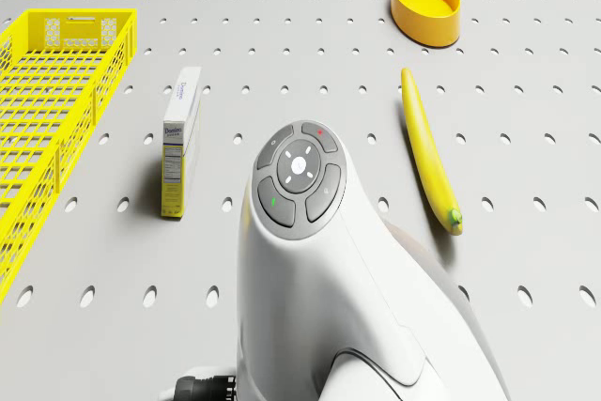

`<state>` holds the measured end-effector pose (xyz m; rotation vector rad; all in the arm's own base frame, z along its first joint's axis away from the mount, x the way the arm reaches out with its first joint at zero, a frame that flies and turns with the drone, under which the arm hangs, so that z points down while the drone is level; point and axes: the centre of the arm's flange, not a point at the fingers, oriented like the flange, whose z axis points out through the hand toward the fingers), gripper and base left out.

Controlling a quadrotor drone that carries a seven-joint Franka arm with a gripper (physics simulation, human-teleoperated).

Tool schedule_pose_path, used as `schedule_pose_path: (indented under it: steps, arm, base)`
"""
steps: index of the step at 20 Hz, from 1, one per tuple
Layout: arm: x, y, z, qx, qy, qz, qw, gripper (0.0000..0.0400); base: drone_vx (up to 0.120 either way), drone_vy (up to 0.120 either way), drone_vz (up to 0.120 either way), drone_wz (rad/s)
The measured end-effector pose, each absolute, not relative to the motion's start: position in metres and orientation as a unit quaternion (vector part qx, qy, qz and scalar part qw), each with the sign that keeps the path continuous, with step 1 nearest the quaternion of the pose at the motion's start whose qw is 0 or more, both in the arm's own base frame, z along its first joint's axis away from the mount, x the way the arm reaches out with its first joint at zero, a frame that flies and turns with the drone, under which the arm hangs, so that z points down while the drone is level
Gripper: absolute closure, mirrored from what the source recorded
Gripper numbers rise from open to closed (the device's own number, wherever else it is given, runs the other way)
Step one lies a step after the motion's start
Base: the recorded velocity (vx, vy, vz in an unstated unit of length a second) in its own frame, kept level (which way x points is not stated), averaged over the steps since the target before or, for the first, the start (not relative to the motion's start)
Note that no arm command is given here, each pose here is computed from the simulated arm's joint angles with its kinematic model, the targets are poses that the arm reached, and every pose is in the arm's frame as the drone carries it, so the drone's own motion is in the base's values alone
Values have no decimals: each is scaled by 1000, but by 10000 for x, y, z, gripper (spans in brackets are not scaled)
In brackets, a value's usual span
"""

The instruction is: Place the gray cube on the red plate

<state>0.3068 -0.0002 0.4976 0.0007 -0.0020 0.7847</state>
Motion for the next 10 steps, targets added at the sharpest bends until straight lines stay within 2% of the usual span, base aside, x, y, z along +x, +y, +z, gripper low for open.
schedule_pose_path:
  steps: [10]
  arm:
    - [3068, -1, 5301, 0, -1, 383, 924, 0]
  base:
    - [0, 0, 0, 0]
